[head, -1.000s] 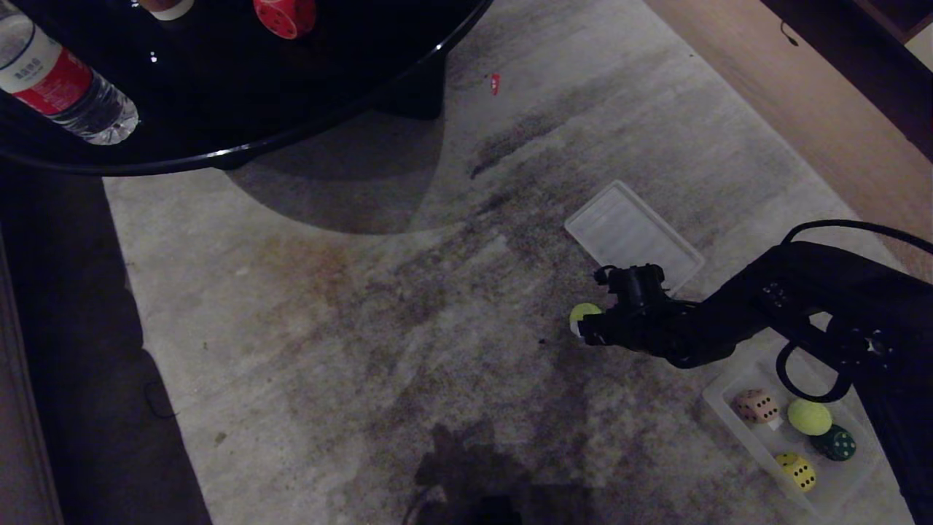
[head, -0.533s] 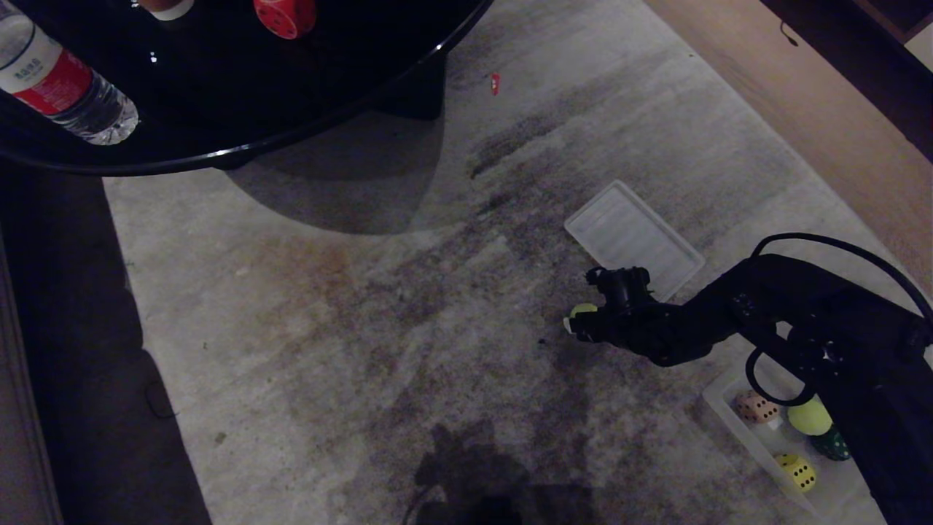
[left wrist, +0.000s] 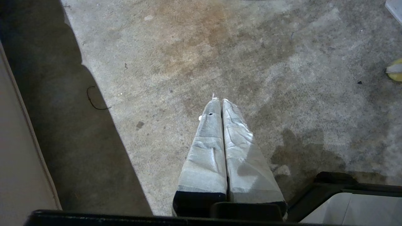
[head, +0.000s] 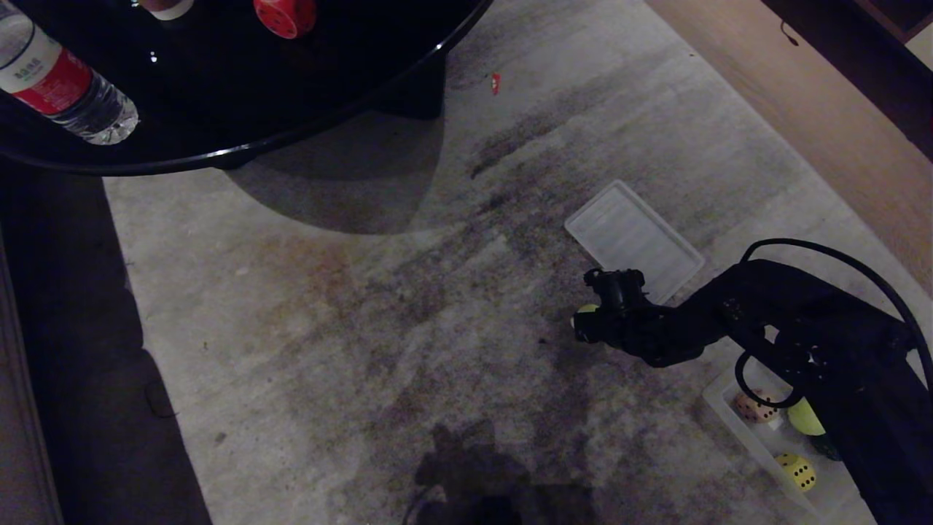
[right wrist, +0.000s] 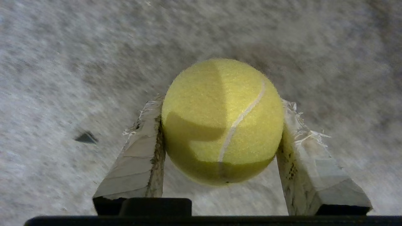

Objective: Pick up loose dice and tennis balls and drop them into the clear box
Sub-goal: Pick up the ball on the floor, then put the ball in the box

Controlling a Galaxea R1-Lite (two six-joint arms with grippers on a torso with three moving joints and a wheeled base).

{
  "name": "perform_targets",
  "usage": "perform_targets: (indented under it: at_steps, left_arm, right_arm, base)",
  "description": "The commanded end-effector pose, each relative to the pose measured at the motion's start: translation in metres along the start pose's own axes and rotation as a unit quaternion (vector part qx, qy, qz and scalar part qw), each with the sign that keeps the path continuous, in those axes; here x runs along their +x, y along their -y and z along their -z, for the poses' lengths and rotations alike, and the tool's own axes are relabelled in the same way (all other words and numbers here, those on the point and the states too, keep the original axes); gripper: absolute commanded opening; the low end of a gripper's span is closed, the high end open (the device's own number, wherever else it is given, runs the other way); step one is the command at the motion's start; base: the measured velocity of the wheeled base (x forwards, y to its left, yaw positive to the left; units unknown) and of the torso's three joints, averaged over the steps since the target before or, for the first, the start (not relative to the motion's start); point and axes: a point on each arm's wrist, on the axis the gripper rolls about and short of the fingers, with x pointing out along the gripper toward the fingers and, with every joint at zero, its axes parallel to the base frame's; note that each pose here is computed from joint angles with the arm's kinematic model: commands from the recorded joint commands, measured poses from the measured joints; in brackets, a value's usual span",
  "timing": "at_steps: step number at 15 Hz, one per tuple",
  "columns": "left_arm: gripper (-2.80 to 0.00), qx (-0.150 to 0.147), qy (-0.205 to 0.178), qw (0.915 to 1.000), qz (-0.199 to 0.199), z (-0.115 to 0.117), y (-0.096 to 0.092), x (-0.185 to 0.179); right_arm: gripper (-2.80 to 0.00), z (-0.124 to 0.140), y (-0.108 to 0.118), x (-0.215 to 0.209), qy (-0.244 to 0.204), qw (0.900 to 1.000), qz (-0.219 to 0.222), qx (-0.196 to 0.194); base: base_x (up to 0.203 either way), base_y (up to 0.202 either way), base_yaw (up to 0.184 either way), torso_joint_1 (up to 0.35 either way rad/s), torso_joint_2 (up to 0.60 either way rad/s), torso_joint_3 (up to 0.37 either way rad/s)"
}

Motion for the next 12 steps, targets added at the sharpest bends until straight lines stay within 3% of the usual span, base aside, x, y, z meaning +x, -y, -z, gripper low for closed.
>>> perform_targets:
  at_steps: [1, 5, 8, 10, 12]
  left_arm:
    - [-2.80, 0.000, -0.001, 1.0000, 0.000, 0.000, 0.000, 0.000]
    - [-2.80, 0.000, -0.001, 1.0000, 0.000, 0.000, 0.000, 0.000]
    - [-2.80, 0.000, -0.001, 1.0000, 0.000, 0.000, 0.000, 0.000]
    - [-2.80, 0.000, -0.001, 1.0000, 0.000, 0.000, 0.000, 0.000]
    - [-2.80, 0.000, -0.001, 1.0000, 0.000, 0.000, 0.000, 0.000]
  right_arm:
    - [-2.80, -0.020, 0.005, -0.029, 0.013, 1.000, 0.004, 0.005]
    - [-2.80, -0.048, 0.030, -0.122, 0.025, 1.000, 0.007, 0.016]
    - [-2.80, -0.056, 0.054, -0.218, 0.052, 0.998, 0.005, 0.025]
    - [-2.80, -0.046, 0.073, -0.286, 0.071, 0.997, 0.004, 0.030]
    - [-2.80, -0.019, 0.089, -0.342, 0.081, 0.996, 0.005, 0.034]
  base:
    - [0.000, 0.000, 0.000, 0.000, 0.00, 0.000]
    - [0.000, 0.000, 0.000, 0.000, 0.00, 0.000]
    - [0.000, 0.000, 0.000, 0.000, 0.00, 0.000]
    - [0.000, 0.000, 0.000, 0.000, 0.00, 0.000]
    - [0.000, 0.000, 0.000, 0.000, 0.00, 0.000]
